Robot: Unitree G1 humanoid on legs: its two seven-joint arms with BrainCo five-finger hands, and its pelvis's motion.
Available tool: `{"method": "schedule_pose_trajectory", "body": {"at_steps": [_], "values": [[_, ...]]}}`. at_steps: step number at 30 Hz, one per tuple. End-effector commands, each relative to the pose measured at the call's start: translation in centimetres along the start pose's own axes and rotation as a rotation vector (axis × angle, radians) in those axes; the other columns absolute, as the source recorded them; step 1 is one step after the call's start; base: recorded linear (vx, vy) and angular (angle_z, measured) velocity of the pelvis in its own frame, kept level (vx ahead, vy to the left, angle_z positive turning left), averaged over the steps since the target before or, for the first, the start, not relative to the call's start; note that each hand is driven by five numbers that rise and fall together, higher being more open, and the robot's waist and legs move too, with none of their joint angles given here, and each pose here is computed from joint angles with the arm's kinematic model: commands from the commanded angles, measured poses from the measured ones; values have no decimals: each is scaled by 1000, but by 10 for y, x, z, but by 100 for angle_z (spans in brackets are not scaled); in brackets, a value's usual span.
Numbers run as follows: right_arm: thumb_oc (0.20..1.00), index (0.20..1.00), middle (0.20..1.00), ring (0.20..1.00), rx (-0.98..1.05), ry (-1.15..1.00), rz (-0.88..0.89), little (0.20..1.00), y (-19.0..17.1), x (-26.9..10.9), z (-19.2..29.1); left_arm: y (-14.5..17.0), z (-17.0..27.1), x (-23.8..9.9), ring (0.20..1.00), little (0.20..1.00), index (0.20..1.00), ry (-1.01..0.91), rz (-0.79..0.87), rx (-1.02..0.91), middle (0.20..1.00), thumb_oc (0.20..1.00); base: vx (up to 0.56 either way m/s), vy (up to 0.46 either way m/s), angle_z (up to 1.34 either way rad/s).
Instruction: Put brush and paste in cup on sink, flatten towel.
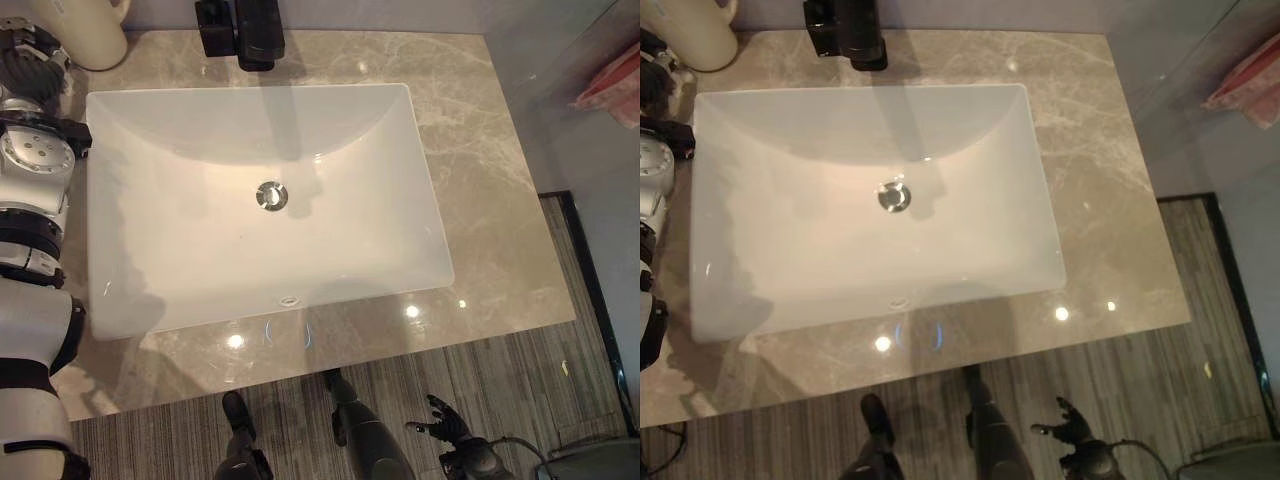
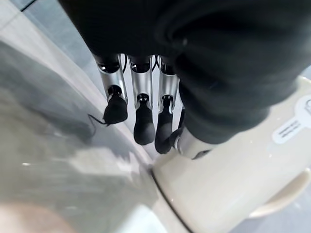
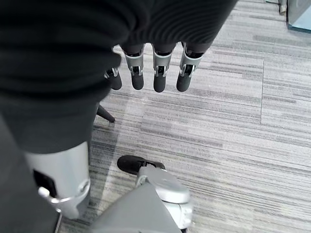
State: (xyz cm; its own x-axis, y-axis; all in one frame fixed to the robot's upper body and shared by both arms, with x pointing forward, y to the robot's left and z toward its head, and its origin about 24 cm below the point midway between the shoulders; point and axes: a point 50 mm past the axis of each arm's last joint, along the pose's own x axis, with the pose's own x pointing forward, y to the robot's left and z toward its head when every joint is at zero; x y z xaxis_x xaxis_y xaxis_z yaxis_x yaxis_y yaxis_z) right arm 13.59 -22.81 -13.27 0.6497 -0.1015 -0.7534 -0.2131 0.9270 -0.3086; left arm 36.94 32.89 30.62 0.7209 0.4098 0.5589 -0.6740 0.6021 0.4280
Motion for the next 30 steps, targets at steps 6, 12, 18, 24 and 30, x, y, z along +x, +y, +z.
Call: {"method": "schedule_pose_trajectory", "body": {"at_steps": [6,12,18,24,30], "values": [[1000,1000,1000,1000,-59,-87,-44,1000,-31,-2,15,-16,30,5,200,200,200,-106,-61,-41,200,200,-5,2,0],[1000,1000,1000,1000,-66,-42,-43,1000,-24,-2,5,-17,12,-1,200,200,200,-48,9,11,200,200,4,-5,0],[1000,1000,1000,1000,-62,137,-69,1000,-21,-7,-30,5,-29,-19,200,200,200,47,157,-44,200,200,71,-7,10],[1000,1000,1000,1000,-80,249,-69,1000,-18,-10,-48,49,-75,-96,200,200,200,-40,226,-119,200,200,43,27,36],[1000,1000,1000,1000,-48,268,-101,1000,-25,-12,-52,79,-145,-199,200,200,200,220,260,-43,200,200,33,91,40]]}}
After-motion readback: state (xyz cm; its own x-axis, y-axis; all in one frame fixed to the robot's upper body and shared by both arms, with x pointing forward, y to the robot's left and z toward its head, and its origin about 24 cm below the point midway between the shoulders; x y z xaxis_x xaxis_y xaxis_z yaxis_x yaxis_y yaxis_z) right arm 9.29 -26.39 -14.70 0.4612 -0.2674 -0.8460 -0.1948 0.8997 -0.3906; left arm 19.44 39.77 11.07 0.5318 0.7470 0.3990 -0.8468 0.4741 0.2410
